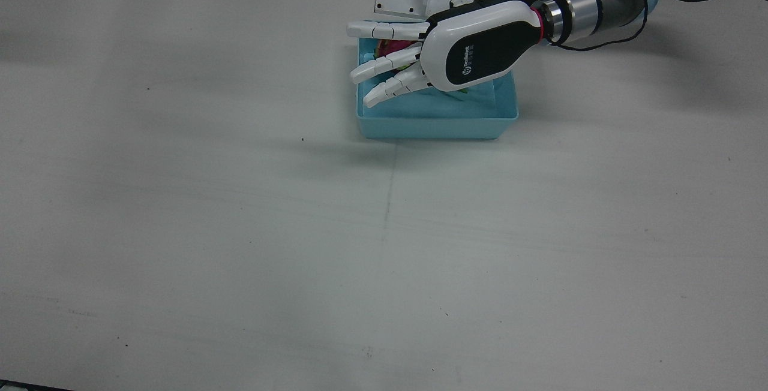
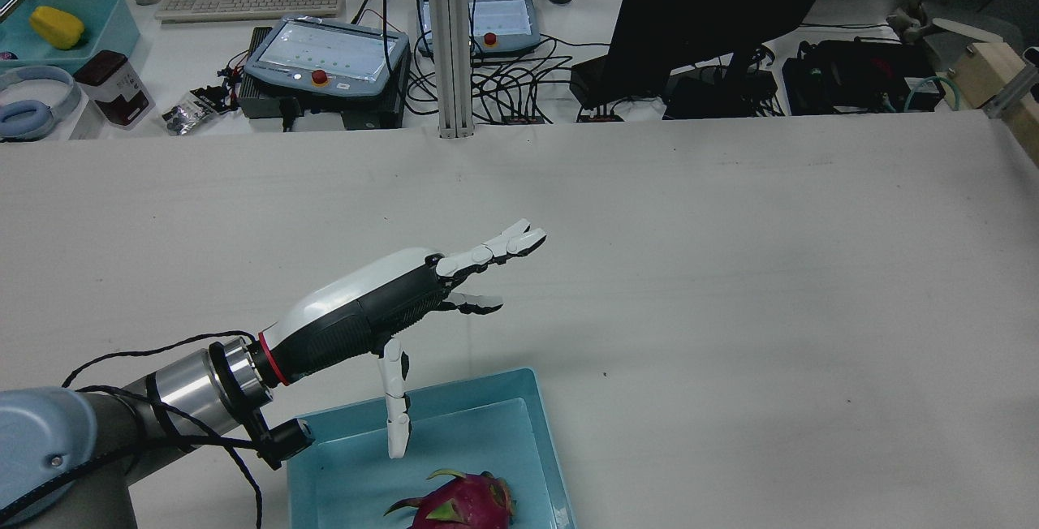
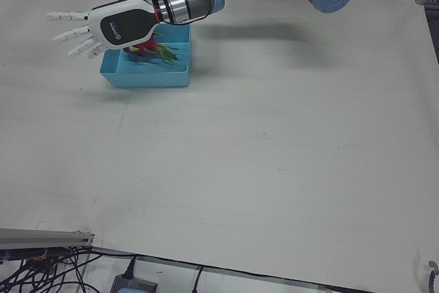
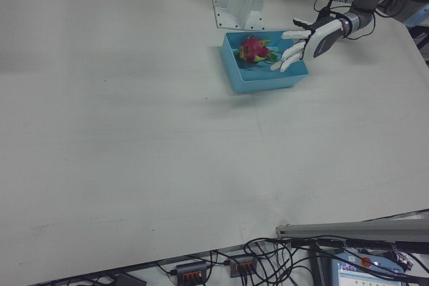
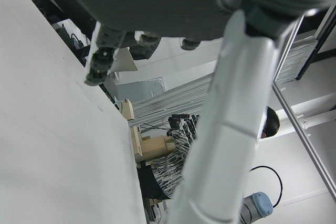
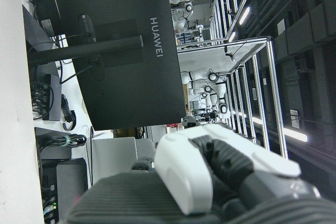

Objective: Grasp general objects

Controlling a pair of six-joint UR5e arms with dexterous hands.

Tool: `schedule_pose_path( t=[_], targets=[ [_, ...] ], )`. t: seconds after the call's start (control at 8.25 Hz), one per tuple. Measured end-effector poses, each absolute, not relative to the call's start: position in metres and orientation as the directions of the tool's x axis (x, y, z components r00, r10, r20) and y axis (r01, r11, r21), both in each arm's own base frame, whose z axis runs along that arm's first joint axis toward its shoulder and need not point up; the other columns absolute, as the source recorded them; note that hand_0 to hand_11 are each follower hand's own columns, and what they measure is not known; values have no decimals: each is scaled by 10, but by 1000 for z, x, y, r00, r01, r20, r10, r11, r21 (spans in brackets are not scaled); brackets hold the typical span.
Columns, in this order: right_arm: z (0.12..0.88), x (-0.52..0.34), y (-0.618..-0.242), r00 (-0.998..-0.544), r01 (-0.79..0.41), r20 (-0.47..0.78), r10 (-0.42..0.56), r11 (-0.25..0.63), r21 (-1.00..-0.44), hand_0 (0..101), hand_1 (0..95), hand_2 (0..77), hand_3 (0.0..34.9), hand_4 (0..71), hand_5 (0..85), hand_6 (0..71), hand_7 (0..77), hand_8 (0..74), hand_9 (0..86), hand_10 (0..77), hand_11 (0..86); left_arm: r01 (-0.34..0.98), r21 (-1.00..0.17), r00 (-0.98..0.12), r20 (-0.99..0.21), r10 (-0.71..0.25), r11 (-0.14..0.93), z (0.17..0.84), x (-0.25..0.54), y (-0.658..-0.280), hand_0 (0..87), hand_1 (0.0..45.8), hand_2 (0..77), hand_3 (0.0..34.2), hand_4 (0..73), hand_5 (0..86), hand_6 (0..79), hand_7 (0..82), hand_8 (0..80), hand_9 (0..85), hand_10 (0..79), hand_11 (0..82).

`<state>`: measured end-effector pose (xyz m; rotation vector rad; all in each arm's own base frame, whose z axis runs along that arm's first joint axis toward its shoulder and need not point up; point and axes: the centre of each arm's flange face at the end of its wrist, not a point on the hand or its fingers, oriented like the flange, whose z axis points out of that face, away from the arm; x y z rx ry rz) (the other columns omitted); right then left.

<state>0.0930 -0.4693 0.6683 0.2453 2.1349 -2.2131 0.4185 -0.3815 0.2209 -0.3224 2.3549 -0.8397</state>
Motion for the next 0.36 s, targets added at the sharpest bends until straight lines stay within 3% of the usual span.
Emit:
schedule_pose_path(
  t=[0.12, 0.36],
  targets=[
    [668, 93, -469, -986, 151, -153, 70, -41, -988, 0, 949, 774, 0, 0, 0, 0, 0, 0, 5, 0, 5, -21, -639, -785, -466, -409, 769, 221, 417, -382, 541, 0, 5, 283, 0, 27, 0, 11, 11, 5, 316, 5],
    [668, 93, -469, -986, 151, -153, 70, -41, -988, 0, 949, 774, 0, 0, 0, 0, 0, 0, 5, 0, 5, -6, -648, -787, -467, -403, 761, 229, 410, -390, 540, 0, 5, 296, 5, 27, 0, 5, 11, 5, 316, 5]
  ],
)
